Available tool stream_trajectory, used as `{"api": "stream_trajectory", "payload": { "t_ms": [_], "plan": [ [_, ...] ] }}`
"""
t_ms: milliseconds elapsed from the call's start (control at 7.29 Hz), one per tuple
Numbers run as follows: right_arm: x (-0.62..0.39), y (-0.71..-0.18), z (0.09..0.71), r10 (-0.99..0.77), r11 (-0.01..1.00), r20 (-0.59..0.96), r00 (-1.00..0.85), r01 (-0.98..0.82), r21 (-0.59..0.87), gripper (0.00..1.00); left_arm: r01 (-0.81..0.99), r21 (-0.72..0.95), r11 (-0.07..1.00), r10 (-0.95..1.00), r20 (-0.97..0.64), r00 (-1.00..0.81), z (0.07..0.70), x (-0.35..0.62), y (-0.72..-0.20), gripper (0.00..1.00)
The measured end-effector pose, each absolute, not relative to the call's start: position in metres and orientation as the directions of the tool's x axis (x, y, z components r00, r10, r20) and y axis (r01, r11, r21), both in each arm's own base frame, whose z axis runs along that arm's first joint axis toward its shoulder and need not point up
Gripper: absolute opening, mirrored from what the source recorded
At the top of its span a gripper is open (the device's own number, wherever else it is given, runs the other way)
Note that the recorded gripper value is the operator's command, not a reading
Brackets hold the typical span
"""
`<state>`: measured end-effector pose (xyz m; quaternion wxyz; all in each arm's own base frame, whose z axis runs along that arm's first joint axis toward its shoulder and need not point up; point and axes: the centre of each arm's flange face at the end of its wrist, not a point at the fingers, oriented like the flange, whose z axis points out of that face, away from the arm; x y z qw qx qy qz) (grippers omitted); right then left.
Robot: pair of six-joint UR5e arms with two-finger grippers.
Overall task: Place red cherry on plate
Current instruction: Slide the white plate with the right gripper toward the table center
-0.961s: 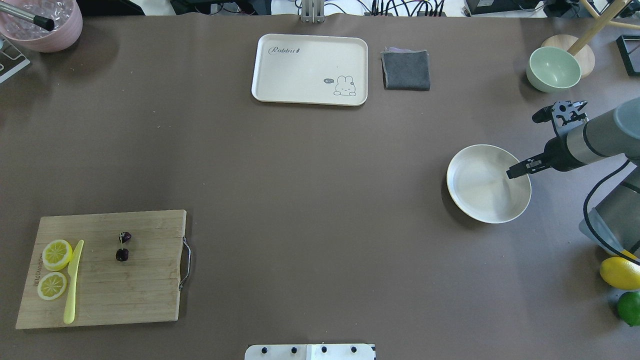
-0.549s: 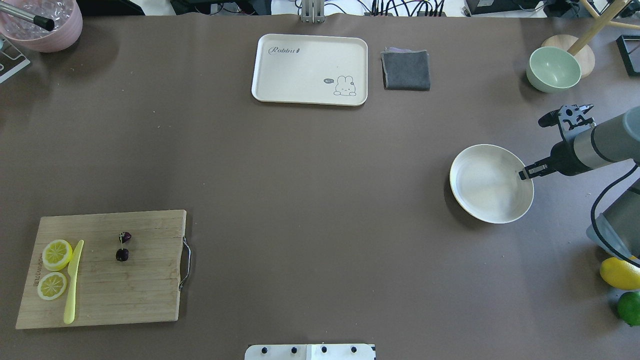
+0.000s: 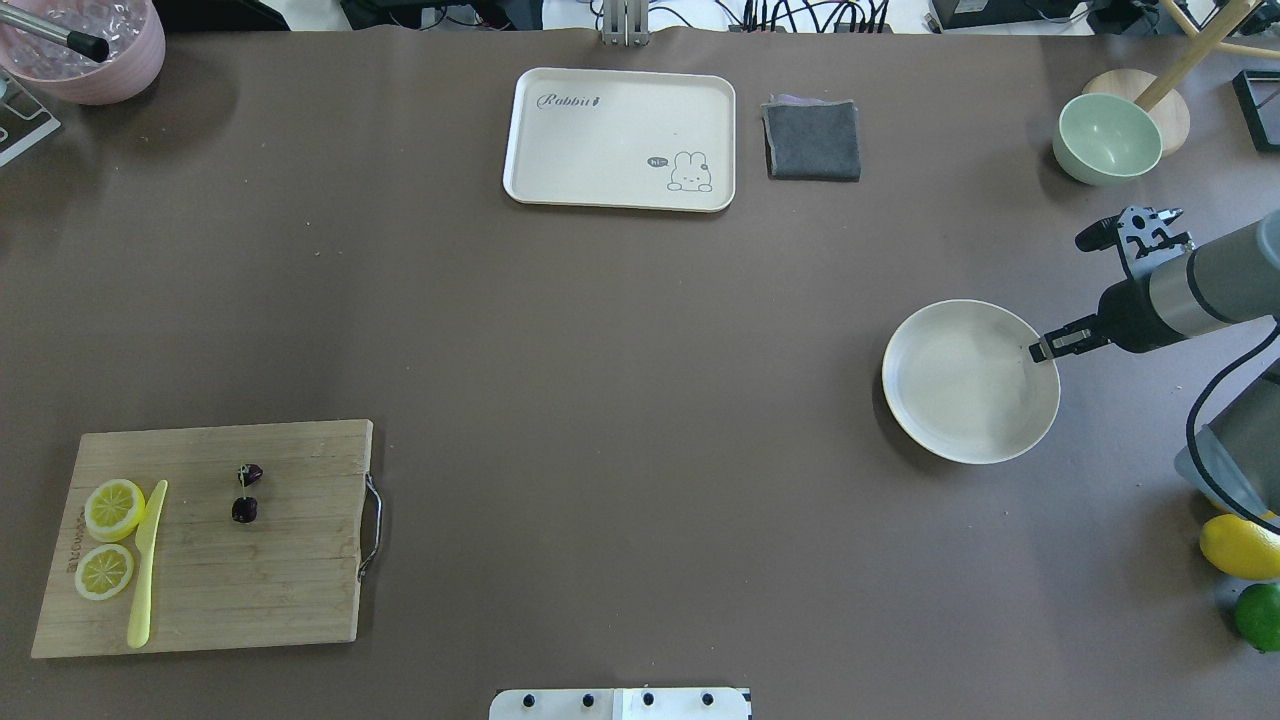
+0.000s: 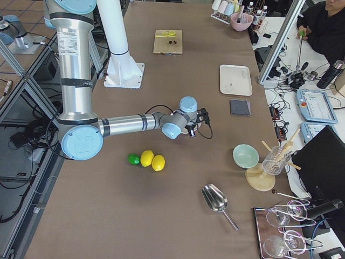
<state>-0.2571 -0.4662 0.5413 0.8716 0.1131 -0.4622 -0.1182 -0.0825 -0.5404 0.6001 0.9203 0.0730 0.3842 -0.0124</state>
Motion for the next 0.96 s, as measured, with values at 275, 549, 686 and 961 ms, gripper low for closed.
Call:
{"api": "stream_trajectory", "payload": {
  "t_ms": [275,549,686,961],
  "plan": [
    [-0.241,-0.471,0.500,-0.279,0.959,0.847,0.451,0.080,0.274,0.00,0.080,0.126,0.989,0.033,-0.709,0.705,0.600,-0.083,-0.540,0.98],
    [-0.258,-0.489,0.438,-0.210,0.976,0.900,0.383,0.024,0.217,0.00,0.081,0.127,0.989,0.034,-0.709,0.704,0.599,-0.084,-0.540,0.98],
    [-0.290,-0.493,0.402,-0.165,0.984,0.917,0.362,-0.009,0.181,0.00,0.081,0.128,0.988,0.034,-0.709,0.704,0.599,-0.084,-0.540,0.98],
    [-0.371,-0.480,0.345,-0.095,0.989,0.930,0.355,-0.075,0.130,0.00,0.081,0.128,0.988,0.034,-0.709,0.704,0.598,-0.084,-0.541,0.98]
  ]
}}
